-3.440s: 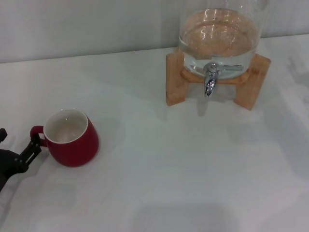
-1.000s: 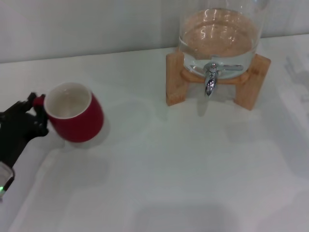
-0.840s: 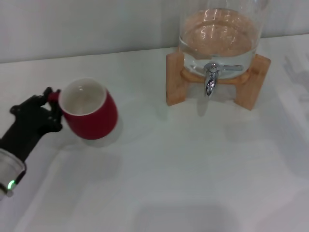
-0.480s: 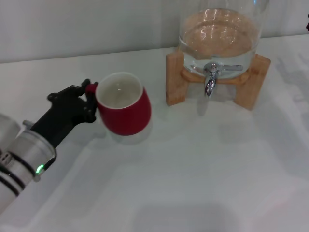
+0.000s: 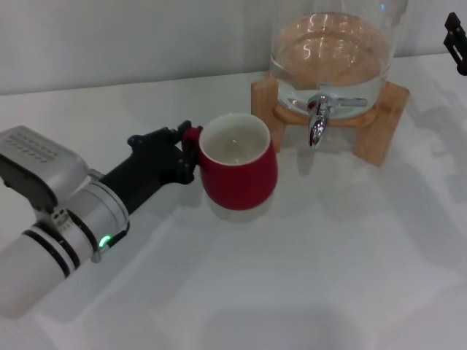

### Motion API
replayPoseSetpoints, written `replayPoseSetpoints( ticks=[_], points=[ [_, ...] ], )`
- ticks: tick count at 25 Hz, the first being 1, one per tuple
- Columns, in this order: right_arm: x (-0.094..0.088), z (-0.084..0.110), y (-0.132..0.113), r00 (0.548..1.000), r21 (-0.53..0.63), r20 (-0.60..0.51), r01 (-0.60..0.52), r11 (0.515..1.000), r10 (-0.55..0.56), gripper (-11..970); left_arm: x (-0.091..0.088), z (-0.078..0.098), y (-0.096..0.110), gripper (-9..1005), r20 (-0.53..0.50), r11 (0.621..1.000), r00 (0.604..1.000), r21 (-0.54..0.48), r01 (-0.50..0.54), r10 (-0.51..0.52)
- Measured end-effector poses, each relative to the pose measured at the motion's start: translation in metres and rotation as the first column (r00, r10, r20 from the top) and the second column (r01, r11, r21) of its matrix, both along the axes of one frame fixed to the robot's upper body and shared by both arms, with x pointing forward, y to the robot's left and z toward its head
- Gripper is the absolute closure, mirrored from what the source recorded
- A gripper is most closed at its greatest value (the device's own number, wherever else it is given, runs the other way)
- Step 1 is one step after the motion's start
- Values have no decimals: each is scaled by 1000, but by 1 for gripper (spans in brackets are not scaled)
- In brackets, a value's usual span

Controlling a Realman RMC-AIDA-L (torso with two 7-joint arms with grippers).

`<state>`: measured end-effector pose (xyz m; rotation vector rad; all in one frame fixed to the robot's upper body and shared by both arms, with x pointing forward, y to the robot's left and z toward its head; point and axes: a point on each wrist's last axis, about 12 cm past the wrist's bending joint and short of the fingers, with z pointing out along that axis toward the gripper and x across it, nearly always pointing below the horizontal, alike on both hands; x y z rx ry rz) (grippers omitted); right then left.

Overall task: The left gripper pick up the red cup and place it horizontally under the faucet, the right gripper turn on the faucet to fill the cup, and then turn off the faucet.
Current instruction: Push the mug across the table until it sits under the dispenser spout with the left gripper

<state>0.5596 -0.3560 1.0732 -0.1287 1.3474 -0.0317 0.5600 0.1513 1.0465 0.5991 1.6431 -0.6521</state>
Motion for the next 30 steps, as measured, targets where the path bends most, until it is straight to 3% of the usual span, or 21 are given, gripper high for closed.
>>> replayPoseSetpoints(
  ticks=[11, 20, 30],
  points=[
    [-3, -1, 1, 1000, -2, 7, -14, 1000, 14, 343, -4, -7, -16, 841, -60, 995, 998, 94, 26, -21],
    [-3, 0, 5, 999, -10, 12, -36, 999, 36, 342, -1, -6, -23, 841, -83, 992, 997, 128, 12, -1],
    [-2, -1, 10, 998, -24, 4, -68, 997, 68, 343, 2, -2, -41, 836, -86, 982, 995, 176, 62, -48]
  ],
)
